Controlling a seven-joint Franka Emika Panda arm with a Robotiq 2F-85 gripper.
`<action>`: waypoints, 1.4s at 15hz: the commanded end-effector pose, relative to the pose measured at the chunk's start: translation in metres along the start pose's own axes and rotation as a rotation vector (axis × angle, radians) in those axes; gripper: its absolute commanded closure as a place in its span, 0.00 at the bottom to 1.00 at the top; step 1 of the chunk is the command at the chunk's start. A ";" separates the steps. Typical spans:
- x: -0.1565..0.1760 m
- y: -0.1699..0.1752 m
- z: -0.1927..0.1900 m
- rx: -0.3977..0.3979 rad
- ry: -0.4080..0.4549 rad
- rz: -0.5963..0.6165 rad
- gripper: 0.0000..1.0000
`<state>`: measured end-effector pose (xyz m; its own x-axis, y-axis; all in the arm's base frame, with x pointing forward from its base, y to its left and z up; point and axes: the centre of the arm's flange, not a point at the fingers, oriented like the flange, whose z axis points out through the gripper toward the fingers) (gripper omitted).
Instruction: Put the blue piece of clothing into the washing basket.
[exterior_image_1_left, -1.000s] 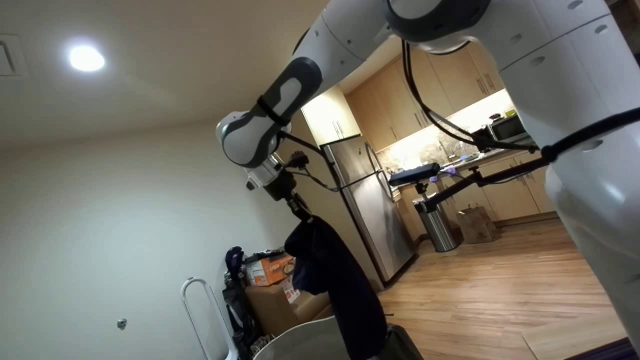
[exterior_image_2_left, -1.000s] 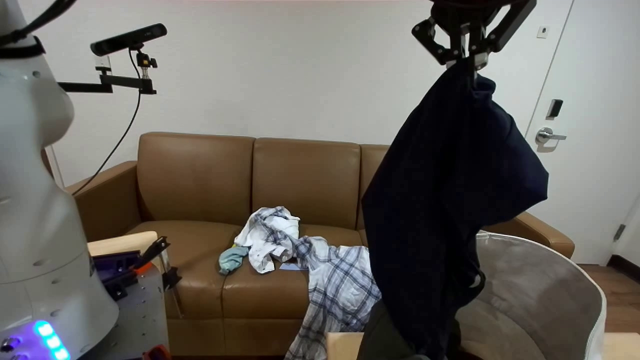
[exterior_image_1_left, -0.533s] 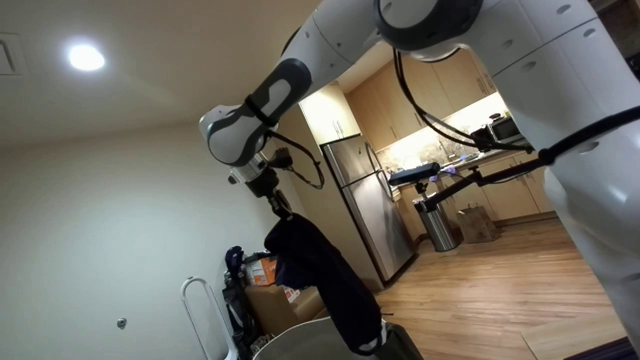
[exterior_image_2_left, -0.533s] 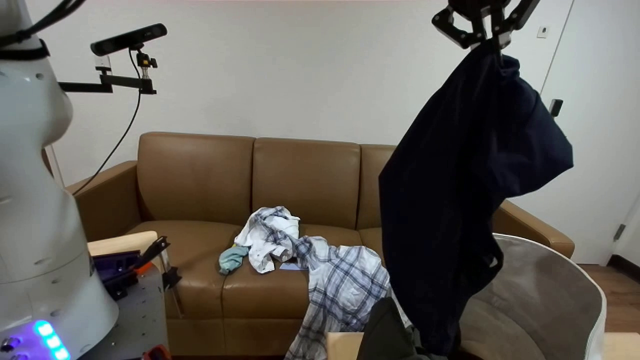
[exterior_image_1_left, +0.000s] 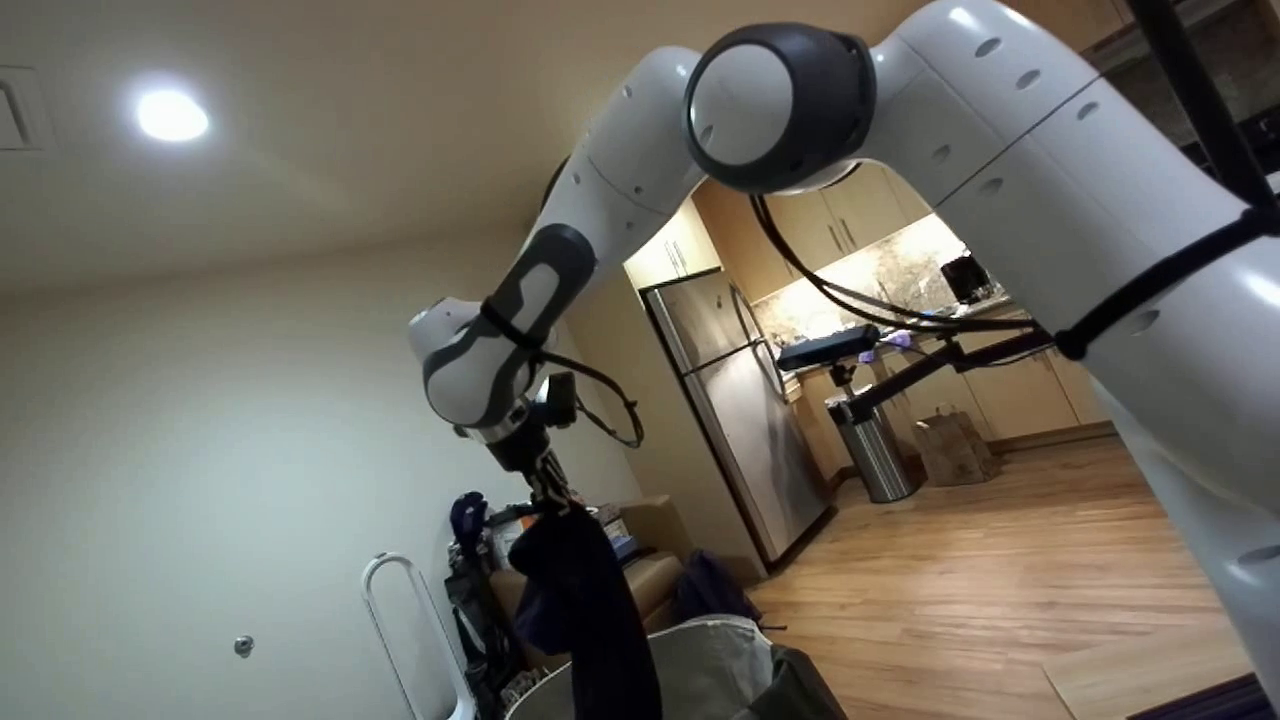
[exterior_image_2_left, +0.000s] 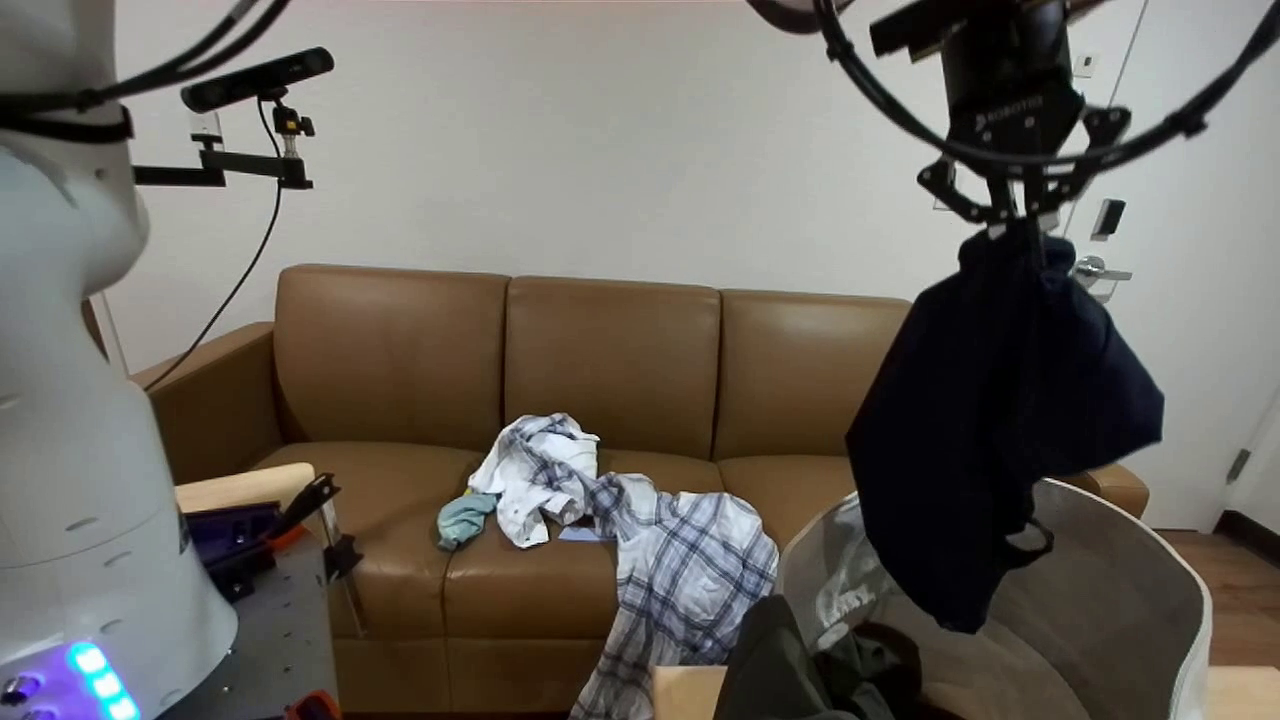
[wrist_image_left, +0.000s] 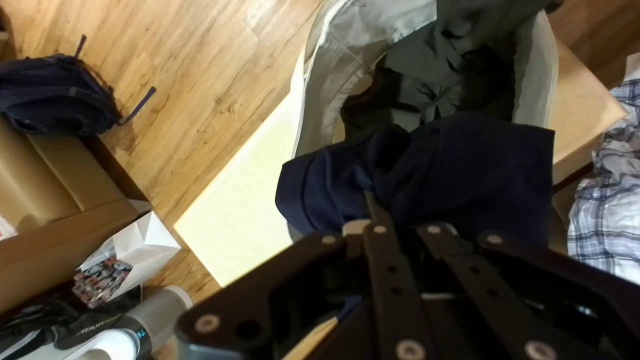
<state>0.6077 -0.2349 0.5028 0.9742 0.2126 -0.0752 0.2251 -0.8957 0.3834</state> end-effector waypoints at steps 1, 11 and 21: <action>-0.019 0.000 0.074 0.059 -0.026 0.076 0.94; -0.073 -0.020 0.242 0.185 0.100 0.209 0.94; -0.058 -0.047 0.279 0.394 0.331 0.221 0.59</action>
<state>0.5561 -0.3039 0.2272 0.9665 0.0848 0.2424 0.0781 -0.9963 0.0371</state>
